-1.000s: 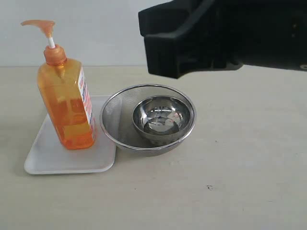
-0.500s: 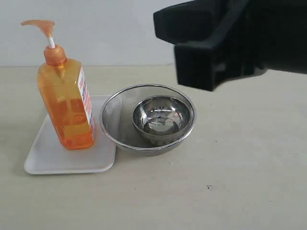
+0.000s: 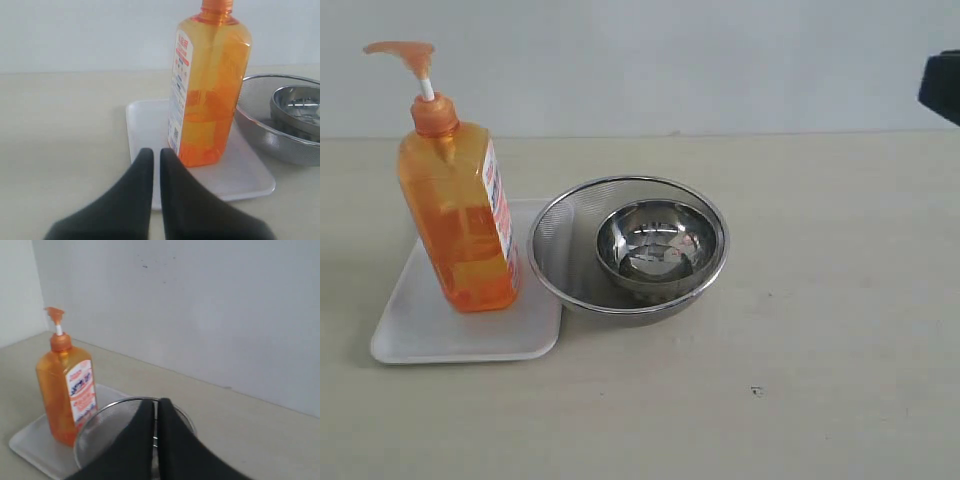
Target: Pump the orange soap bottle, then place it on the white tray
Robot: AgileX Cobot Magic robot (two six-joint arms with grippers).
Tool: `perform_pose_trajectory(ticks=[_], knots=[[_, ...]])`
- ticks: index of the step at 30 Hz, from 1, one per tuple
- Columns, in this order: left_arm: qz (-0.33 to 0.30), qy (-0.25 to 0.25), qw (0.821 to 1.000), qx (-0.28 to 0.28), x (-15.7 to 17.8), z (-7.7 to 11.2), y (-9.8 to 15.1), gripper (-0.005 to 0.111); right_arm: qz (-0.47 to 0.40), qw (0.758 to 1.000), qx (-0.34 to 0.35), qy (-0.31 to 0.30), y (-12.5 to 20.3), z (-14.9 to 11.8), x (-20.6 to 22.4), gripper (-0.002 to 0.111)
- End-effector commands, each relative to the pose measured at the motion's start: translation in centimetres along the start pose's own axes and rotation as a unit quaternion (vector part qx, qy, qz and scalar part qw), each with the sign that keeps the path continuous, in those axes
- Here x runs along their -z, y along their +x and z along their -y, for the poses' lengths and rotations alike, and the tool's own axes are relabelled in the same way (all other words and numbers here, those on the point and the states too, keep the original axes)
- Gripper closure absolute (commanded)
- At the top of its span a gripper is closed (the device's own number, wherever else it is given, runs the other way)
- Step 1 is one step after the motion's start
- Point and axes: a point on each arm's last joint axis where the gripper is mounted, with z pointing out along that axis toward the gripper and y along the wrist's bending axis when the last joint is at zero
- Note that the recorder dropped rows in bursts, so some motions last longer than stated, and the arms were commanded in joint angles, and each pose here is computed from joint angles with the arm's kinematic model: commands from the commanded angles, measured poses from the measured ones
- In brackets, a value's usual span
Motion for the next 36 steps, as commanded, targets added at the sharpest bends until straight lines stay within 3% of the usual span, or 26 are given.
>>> perform_pose_trajectory(ticks=[1,11,36], knots=[[-0.001,0.001,1.0,0.002,0.0,0.0,0.1,0.102,0.002,0.998,0.01,0.057,0.9,1.3,1.3,0.108],[-0.001,0.001,1.0,0.002,0.0,0.0,0.1,0.102,-0.003,0.988,0.036,0.148,5.0,2.4,4.4,0.108],[-0.001,0.001,1.0,0.002,0.0,0.0,0.1,0.102,-0.001,0.973,0.023,0.229,12.6,2.6,6.3,0.108]])
